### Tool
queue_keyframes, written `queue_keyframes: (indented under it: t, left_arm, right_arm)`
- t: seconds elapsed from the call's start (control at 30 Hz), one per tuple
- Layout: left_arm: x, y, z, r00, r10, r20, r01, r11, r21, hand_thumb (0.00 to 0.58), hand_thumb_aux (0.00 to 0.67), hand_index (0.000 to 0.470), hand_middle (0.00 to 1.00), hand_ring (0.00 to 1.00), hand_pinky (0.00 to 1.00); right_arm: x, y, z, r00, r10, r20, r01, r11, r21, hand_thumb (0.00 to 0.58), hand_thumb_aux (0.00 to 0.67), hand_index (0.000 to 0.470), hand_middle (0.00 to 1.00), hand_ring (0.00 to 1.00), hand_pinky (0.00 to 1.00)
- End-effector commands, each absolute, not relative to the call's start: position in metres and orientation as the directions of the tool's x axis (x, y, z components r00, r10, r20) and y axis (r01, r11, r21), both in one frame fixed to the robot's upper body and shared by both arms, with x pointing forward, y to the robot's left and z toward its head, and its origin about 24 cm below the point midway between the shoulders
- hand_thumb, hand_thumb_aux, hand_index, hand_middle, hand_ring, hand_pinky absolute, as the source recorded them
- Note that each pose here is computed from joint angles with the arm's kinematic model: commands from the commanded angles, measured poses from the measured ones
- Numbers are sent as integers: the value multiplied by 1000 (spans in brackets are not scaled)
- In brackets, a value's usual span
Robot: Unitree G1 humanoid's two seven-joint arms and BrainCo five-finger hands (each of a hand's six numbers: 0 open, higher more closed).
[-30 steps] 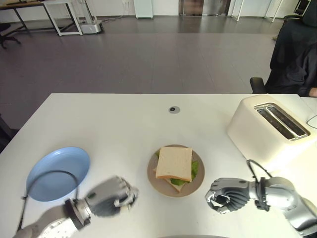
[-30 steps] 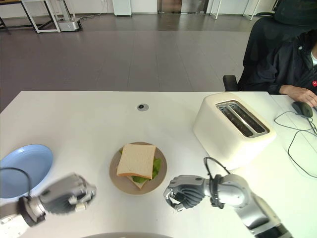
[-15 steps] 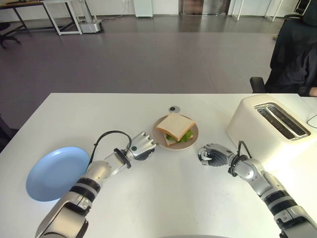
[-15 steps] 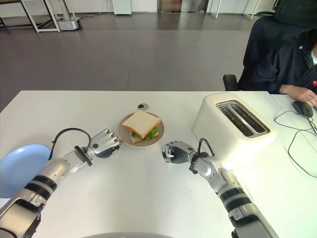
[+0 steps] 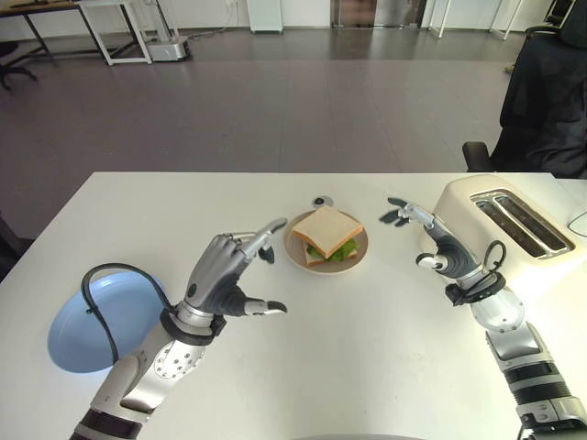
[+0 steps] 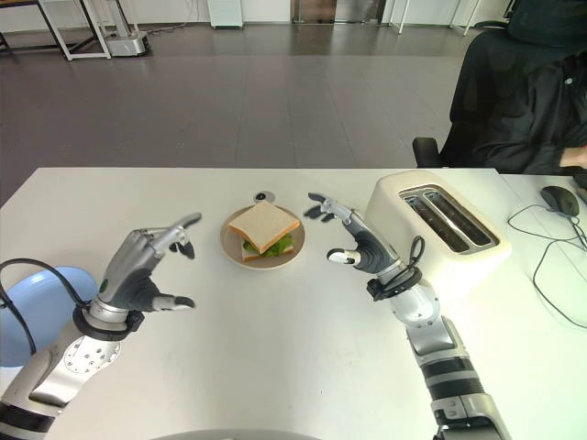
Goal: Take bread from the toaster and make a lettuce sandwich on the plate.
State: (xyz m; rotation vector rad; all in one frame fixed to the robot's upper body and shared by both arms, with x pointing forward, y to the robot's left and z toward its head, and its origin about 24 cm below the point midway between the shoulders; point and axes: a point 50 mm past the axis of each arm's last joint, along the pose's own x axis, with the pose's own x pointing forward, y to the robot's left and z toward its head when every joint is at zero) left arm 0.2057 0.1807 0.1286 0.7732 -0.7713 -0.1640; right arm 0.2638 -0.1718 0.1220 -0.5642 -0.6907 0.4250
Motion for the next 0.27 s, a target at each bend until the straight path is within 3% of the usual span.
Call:
queue_keyframes:
  t: [0.03, 0.13, 0.27]
  left_arm:
    - [223, 195, 77, 886, -265, 380, 41, 863, 504, 0, 0, 0, 0, 0, 0]
    - [229, 194, 64, 900, -277, 338, 127, 905, 405, 0, 0, 0, 0, 0, 0]
    - [231, 210, 56, 925, -200, 324, 86, 938, 335, 0, 0, 0, 0, 0, 0]
  right_arm:
    - [272, -160, 93, 753, 457, 474, -285, 875, -392, 0, 0, 0, 0, 0, 0]
    - [279, -155, 77, 773, 452, 446, -332, 886, -323, 0, 0, 0, 0, 0, 0]
    - [282, -153, 73, 756, 468, 457, -386, 883, -266, 0, 0, 0, 0, 0, 0]
